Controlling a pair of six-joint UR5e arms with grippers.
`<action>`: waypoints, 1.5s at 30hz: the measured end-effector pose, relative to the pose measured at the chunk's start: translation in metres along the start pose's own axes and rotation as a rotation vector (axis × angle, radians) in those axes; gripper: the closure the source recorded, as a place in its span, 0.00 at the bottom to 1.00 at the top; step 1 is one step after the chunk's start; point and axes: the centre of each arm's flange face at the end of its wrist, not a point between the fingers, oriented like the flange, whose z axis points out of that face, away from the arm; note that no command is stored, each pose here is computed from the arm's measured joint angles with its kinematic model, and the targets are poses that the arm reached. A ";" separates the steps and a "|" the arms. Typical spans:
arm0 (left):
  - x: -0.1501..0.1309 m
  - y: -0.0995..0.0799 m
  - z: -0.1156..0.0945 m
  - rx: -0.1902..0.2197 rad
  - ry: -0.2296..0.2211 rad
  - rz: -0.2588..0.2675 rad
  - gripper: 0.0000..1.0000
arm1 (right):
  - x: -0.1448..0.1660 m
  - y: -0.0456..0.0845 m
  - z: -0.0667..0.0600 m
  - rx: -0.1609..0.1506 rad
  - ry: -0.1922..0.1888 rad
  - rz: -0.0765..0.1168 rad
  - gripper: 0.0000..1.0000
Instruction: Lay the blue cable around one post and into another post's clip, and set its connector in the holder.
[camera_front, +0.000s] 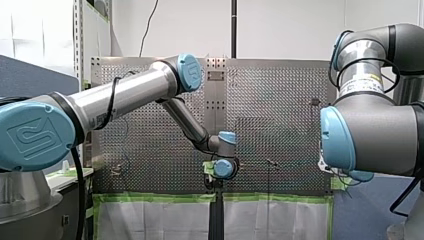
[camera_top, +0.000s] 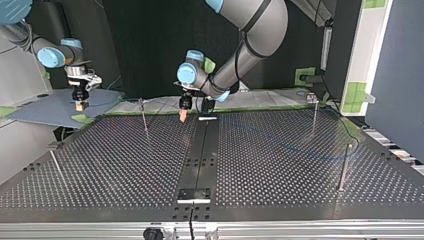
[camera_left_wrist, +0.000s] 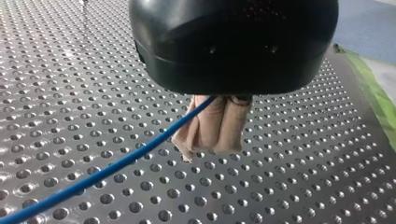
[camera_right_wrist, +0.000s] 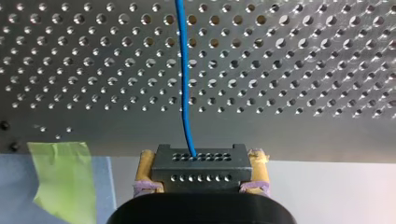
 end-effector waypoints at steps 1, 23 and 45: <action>-0.001 0.000 0.001 0.000 -0.001 0.000 1.00 | 0.001 0.000 0.002 0.003 0.004 -0.002 1.00; -0.010 0.011 0.011 -0.026 -0.003 0.008 1.00 | -0.022 0.017 0.034 0.007 -0.041 -0.045 1.00; 0.003 -0.006 -0.010 0.070 0.159 0.133 0.00 | -0.027 0.013 0.030 0.008 -0.114 -0.056 1.00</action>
